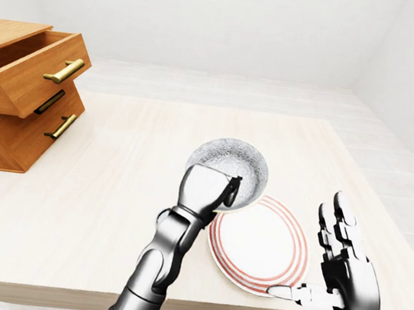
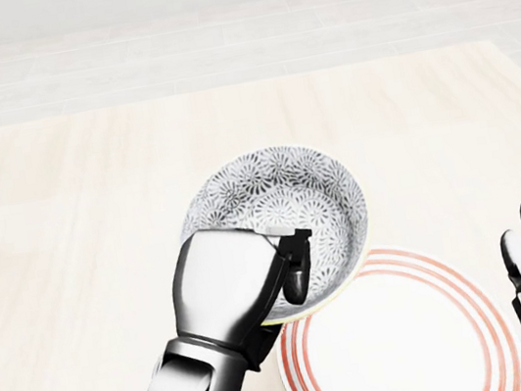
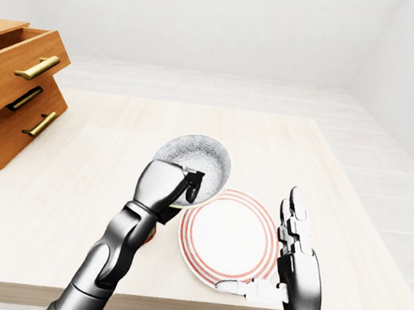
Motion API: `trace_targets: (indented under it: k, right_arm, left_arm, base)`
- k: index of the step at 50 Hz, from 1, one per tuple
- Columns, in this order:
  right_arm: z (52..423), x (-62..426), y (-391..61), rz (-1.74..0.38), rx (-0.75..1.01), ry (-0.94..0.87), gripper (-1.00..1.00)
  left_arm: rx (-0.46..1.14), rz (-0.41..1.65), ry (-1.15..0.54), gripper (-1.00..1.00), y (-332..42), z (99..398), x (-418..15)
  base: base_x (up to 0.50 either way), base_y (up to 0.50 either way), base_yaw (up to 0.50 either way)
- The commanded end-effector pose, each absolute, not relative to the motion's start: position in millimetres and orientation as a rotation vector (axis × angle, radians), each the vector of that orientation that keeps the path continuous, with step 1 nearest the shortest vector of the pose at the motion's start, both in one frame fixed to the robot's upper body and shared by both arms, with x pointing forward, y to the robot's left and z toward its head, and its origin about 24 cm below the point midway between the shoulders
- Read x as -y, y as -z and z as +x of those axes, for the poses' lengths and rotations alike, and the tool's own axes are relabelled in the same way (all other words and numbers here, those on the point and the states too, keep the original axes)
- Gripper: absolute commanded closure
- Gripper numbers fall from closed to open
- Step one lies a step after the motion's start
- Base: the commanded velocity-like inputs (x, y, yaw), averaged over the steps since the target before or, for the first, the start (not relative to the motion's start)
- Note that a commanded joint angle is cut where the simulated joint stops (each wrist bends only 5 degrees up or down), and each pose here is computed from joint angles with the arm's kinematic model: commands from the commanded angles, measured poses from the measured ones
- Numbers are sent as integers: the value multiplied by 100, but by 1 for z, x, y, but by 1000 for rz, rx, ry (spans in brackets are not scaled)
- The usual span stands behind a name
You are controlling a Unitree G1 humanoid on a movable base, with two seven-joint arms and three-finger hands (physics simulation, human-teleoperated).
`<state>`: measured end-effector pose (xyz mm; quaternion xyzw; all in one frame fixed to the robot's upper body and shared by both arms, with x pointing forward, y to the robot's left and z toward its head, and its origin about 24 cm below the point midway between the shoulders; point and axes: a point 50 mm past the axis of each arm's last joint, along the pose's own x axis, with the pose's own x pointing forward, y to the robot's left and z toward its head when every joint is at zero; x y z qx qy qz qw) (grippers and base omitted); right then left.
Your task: Put the bowl on the plate.
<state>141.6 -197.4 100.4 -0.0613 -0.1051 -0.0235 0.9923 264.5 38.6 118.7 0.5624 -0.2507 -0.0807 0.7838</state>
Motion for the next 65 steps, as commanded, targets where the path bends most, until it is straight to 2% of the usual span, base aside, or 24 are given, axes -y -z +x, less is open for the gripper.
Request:
trace_targets:
  k: [1,18,27,65]
  right_arm:
    - [141,200,-94,-115,183,40,-100]
    - [146,205,-70,-80,94,37,-100]
    - [142,209,-70,-66,93,37,-100]
    - [123,222,-85,-43,166,74,-100]
  left_arm:
    - [598,1144,183,100,-116,246,-20]
    - [627,1165,227,100,-81,233,5]
    - [660,1167,246,100,-80,231,20]
    - [636,1210,266,100,-46,245,33]
  base:
    - [0,0,0]
    - [0,0,0]
    - [0,0,0]
    - [0,0,0]
